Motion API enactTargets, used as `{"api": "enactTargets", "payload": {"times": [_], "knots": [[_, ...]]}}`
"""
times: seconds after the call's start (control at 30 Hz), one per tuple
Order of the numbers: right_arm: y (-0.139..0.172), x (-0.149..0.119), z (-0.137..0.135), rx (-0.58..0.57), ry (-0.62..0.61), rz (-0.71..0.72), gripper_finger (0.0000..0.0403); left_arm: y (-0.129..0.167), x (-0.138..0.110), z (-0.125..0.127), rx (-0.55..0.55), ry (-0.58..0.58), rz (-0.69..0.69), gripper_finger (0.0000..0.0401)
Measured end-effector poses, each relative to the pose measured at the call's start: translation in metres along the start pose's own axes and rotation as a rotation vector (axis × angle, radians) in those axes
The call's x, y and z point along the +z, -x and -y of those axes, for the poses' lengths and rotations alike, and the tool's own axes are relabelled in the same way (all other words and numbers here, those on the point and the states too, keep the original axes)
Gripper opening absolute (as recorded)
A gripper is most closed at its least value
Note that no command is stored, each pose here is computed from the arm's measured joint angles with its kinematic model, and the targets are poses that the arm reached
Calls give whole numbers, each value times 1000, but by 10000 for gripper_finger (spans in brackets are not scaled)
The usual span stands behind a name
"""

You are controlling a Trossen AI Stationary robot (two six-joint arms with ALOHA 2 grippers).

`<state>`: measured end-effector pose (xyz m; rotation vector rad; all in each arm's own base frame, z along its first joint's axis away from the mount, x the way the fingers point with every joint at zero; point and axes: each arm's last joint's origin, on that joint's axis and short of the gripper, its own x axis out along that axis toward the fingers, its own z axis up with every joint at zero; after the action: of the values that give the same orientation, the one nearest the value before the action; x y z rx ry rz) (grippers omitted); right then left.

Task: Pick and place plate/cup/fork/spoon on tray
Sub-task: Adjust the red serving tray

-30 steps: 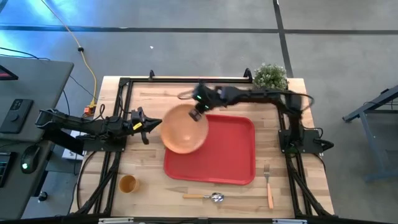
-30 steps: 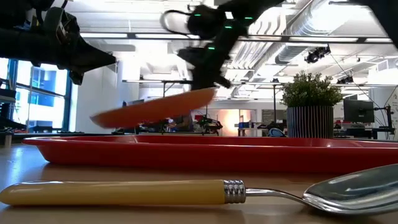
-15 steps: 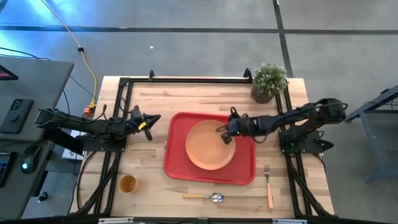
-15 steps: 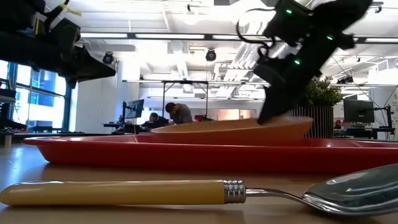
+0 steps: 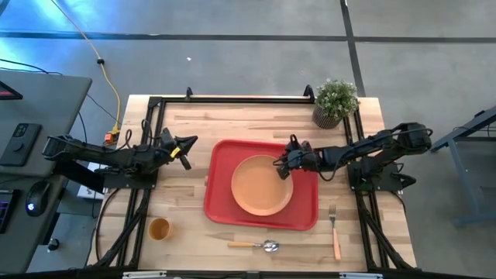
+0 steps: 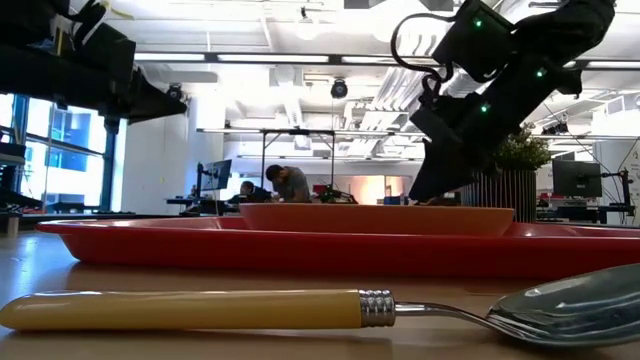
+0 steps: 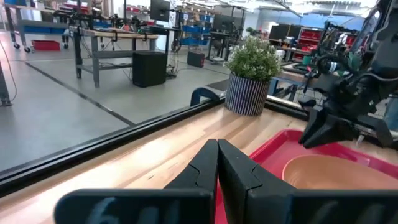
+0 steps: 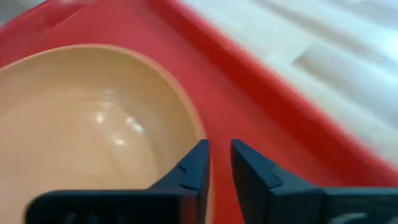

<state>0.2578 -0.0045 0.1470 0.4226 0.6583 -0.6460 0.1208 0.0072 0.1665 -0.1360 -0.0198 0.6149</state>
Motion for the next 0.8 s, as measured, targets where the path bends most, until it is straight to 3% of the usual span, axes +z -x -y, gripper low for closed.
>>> {"api": "enactTargets", "payload": {"times": [0.17,0.3,0.53,0.8], "knots": [[5,-1,5,-64,-11,-21,124,-1,-3,0,4,-22,-26,0],[27,-6,12,-166,-19,-183,140,-1,-6,0,7,-27,-49,0],[80,-20,20,-312,-84,-378,130,-4,-11,-1,31,-47,-85,0],[71,-53,29,-254,-219,-497,87,-8,-16,-2,20,-69,-126,0]]}}
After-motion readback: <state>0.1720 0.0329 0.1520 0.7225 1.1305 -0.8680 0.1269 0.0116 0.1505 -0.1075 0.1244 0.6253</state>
